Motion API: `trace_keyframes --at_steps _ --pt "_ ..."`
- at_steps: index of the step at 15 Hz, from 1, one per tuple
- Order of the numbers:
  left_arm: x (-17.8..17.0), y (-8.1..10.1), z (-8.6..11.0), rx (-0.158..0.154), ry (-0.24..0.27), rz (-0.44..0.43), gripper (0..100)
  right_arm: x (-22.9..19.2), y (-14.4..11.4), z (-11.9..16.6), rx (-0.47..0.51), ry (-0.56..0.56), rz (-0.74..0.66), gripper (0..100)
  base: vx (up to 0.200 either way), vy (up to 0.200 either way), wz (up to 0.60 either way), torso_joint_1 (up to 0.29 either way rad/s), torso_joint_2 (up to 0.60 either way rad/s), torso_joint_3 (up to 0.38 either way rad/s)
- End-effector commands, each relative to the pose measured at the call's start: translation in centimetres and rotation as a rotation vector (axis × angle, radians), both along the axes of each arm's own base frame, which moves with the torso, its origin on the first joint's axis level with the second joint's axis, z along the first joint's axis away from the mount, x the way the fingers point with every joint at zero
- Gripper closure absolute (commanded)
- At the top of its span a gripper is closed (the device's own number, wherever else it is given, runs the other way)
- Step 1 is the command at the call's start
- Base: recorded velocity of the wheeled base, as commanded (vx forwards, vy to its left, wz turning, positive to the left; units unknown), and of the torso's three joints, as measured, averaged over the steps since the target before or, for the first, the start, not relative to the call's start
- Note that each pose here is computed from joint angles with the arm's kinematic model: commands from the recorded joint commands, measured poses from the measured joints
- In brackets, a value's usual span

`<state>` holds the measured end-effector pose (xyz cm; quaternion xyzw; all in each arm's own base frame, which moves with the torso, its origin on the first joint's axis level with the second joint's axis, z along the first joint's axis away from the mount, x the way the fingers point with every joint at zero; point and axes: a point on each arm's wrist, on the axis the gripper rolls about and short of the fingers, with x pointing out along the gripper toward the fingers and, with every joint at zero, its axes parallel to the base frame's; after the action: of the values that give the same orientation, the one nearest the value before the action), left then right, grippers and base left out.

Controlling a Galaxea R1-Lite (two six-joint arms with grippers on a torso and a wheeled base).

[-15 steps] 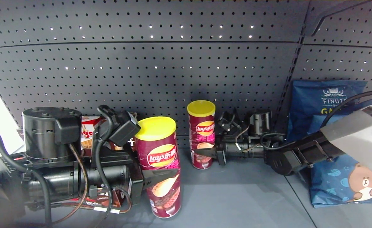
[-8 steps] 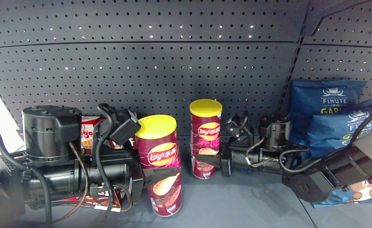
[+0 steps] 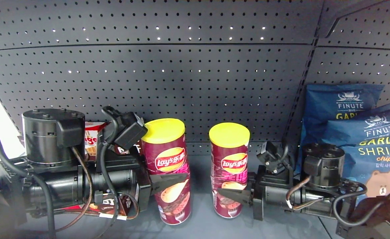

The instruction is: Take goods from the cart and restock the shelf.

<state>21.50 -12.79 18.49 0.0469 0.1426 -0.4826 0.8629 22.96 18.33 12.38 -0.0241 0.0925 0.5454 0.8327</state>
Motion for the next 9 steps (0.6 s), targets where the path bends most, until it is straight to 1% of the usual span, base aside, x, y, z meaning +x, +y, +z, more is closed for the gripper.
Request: trace_keyframes --at_steps 1,3,5,9 --pt "0.0 0.0 0.0 0.001 0.002 0.000 100 -1.3 -0.6 0.3 0.002 0.000 0.008 100 0.000 0.000 0.00 0.000 0.00 0.000" --pt "0.0 0.0 -0.1 0.002 0.003 0.001 100 -2.2 -0.7 -0.4 -0.007 0.017 -0.002 100 0.000 0.000 0.00 0.000 0.00 0.000" --pt "0.1 0.0 -0.1 0.003 0.004 0.003 100 -2.2 -0.6 -0.4 0.012 0.025 -0.007 100 0.000 0.000 0.00 0.000 0.00 0.000" --pt "0.1 0.0 -0.1 0.005 0.002 0.013 100 -2.3 -0.8 -0.7 0.012 0.034 -0.011 100 0.000 0.000 0.00 0.000 0.00 0.000"
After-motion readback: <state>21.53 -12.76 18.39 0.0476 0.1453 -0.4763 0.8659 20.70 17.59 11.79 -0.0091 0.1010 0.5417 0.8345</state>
